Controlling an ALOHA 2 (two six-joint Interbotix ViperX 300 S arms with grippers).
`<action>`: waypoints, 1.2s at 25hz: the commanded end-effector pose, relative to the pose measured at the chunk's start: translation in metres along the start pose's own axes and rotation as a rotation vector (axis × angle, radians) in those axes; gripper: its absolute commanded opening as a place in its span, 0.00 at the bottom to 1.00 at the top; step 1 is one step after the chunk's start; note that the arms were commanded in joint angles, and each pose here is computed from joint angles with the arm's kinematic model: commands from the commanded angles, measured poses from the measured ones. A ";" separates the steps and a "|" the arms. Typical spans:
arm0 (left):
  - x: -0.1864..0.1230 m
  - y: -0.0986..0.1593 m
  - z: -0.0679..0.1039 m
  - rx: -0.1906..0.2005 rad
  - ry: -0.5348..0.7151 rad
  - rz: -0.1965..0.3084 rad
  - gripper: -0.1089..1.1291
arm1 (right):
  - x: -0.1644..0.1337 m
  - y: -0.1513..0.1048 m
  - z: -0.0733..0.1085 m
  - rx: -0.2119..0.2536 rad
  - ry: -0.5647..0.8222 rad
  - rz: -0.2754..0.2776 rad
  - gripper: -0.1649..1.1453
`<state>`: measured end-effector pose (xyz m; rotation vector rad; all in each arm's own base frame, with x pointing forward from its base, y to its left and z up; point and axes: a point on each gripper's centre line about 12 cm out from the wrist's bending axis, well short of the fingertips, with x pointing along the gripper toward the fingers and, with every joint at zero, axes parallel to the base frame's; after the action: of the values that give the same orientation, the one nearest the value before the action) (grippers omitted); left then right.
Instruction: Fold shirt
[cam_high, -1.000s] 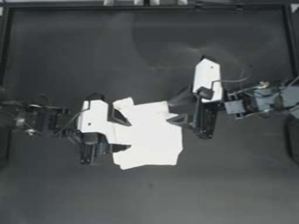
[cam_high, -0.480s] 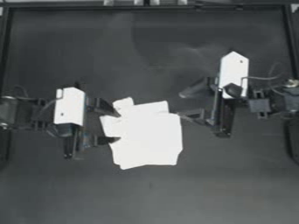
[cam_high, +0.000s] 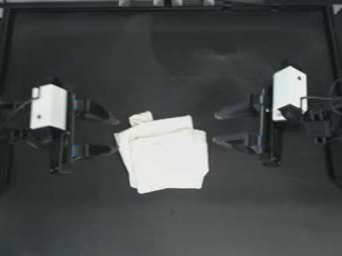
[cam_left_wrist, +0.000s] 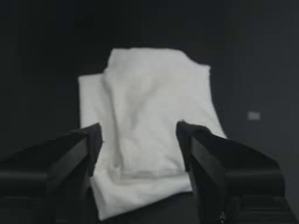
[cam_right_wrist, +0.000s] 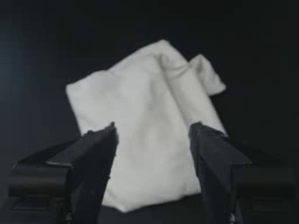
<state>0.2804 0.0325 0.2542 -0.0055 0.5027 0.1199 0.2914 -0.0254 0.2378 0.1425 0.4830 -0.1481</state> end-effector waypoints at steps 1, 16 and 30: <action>-0.016 0.003 0.007 -0.018 -0.052 0.009 0.80 | -0.010 0.003 0.005 0.016 -0.031 0.012 0.78; -0.047 0.008 -0.014 -0.083 -0.100 0.026 0.80 | -0.042 -0.003 -0.004 0.052 -0.068 -0.011 0.78; -0.061 0.009 -0.024 -0.098 -0.123 0.030 0.80 | -0.058 -0.006 -0.011 0.055 -0.097 -0.011 0.78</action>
<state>0.2151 0.0332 0.2576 -0.0835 0.3925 0.1719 0.2351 -0.0233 0.2483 0.1855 0.4075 -0.1830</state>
